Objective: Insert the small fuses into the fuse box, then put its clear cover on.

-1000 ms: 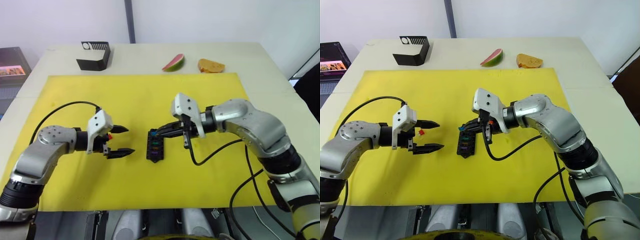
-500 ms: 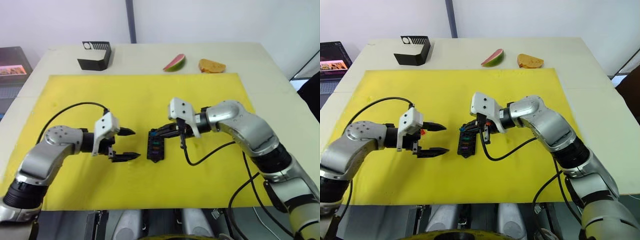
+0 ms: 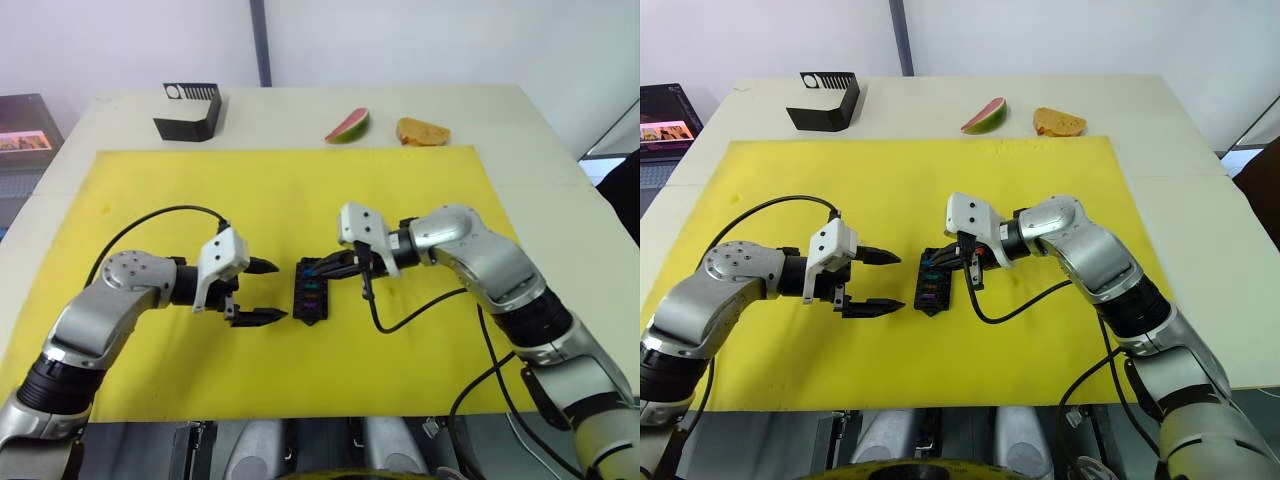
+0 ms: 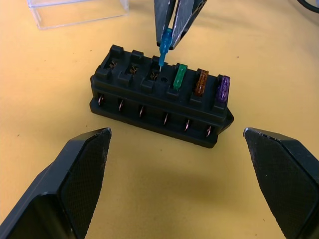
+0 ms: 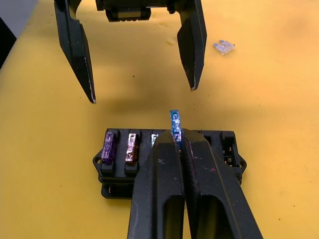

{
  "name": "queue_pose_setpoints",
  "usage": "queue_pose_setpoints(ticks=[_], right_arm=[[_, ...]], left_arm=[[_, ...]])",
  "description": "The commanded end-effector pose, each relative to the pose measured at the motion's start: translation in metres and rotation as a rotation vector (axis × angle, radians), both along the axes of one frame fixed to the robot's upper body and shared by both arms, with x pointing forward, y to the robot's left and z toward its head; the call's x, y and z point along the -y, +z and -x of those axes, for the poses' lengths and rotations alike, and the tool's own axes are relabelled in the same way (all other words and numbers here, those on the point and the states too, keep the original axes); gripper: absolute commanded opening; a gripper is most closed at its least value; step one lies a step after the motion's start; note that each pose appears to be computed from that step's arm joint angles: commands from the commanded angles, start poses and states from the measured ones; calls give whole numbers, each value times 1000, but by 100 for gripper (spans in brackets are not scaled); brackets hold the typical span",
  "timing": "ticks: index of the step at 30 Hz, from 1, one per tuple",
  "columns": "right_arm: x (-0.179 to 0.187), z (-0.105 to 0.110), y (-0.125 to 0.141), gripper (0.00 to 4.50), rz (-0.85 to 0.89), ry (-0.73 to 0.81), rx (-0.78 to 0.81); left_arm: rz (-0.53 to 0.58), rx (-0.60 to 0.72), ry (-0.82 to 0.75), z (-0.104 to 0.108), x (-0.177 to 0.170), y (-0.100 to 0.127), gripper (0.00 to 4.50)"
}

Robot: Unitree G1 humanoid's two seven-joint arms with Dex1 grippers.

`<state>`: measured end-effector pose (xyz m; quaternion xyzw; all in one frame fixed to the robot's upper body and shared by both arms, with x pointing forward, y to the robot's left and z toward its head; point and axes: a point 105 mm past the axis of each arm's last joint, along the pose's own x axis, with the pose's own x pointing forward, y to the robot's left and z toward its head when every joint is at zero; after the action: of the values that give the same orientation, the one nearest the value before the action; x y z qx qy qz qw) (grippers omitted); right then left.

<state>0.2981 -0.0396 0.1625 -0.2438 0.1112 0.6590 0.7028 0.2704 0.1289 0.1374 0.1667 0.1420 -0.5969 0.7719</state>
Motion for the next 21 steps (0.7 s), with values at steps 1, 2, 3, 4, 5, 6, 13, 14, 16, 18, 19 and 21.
queue_pose_setpoints(ticks=[1,2,3,4,5,6,13,14,16,18,19,21], right_arm=[[-2,-1,4,0,-7,14,28],[-2,-2,3,0,-6,13,29],[-1,-2,3,0,-5,13,29],[-1,-3,2,0,-4,12,29],[-1,-3,1,0,-2,9,26],[-1,-4,1,0,-1,7,24],[0,-5,-3,0,5,3,19],[0,-4,-3,0,4,6,13],[0,-3,-4,0,10,8,12],[0,-3,-4,0,11,9,15],[0,-2,-2,0,8,10,11],[0,0,-1,0,4,14,4]], left_arm=[[2,47,-23,1,4,10,448],[2,47,-23,1,4,10,448],[2,46,-23,1,4,9,448],[2,47,-23,1,4,9,448],[2,47,-22,1,4,9,448],[1,47,-21,1,4,9,448],[-1,48,-18,1,4,7,448],[0,48,-17,1,4,7,448],[1,49,-14,1,4,8,448],[0,47,-13,1,3,8,448],[-1,47,-12,2,3,7,448],[-2,47,-12,2,3,7,448]])
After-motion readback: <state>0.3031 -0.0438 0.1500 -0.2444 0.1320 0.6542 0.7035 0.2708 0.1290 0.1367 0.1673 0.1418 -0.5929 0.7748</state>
